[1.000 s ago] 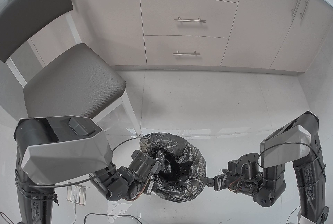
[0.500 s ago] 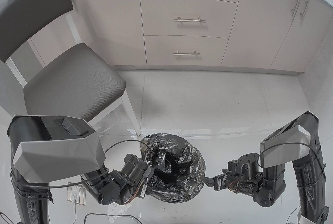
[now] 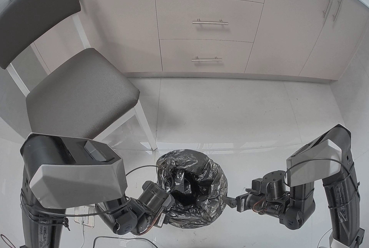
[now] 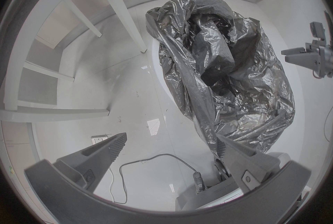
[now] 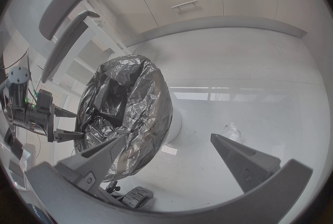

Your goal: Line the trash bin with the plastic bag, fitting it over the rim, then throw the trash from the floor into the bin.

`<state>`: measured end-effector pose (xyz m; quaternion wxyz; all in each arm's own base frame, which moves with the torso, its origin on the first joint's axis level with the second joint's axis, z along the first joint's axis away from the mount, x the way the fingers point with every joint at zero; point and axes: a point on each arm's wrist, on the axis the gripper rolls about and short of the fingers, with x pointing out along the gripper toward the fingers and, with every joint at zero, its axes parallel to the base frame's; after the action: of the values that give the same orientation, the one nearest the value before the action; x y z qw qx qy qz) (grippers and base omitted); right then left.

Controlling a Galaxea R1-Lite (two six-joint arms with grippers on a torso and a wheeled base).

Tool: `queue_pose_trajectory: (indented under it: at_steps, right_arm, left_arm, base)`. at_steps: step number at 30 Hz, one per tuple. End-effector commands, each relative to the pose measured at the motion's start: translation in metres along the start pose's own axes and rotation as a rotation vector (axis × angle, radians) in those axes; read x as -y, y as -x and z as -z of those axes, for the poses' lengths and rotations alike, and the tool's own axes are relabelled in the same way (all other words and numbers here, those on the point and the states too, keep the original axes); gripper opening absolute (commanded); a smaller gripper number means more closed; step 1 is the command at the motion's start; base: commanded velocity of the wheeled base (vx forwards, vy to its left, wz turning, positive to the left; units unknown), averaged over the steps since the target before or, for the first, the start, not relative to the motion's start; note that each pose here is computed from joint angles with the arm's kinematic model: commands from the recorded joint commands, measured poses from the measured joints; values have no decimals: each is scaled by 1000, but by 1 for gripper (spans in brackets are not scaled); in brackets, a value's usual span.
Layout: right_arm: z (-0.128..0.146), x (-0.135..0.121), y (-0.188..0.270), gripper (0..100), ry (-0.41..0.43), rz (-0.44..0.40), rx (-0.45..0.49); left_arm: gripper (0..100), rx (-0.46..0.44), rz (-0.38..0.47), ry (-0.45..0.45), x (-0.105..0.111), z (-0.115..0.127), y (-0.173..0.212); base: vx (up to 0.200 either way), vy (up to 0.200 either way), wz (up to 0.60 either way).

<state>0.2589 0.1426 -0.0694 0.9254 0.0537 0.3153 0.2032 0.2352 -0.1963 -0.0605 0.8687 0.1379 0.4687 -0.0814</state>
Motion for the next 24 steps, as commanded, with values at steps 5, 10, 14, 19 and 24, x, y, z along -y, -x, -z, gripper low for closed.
queue_pose_trajectory:
  at_steps: [5, 10, 14, 19, 24]
  right_arm:
    - [0, 0, -1, 100, 2, -5, 13]
    - [-1, 0, -3, 100, 2, -6, 17]
    - [1, 0, -4, 100, 2, -4, 11]
    - [1, 0, -4, 100, 3, -7, 9]
    - [-5, -2, -2, 100, 1, -12, 32]
  left_arm:
    - [100, -28, 2, -29, 7, 10, -7]
    - [100, -18, 4, -27, 9, 4, -9]
    - [100, -27, 4, -27, 9, -4, -11]
    - [100, -72, -5, -36, 8, -2, -10]
    - [100, -71, 3, -48, 11, 0, -6]
  base:
    - [0, 0, 0]
    - [0, 0, 0]
    - [0, 0, 0]
    - [0, 0, 0]
    - [0, 0, 0]
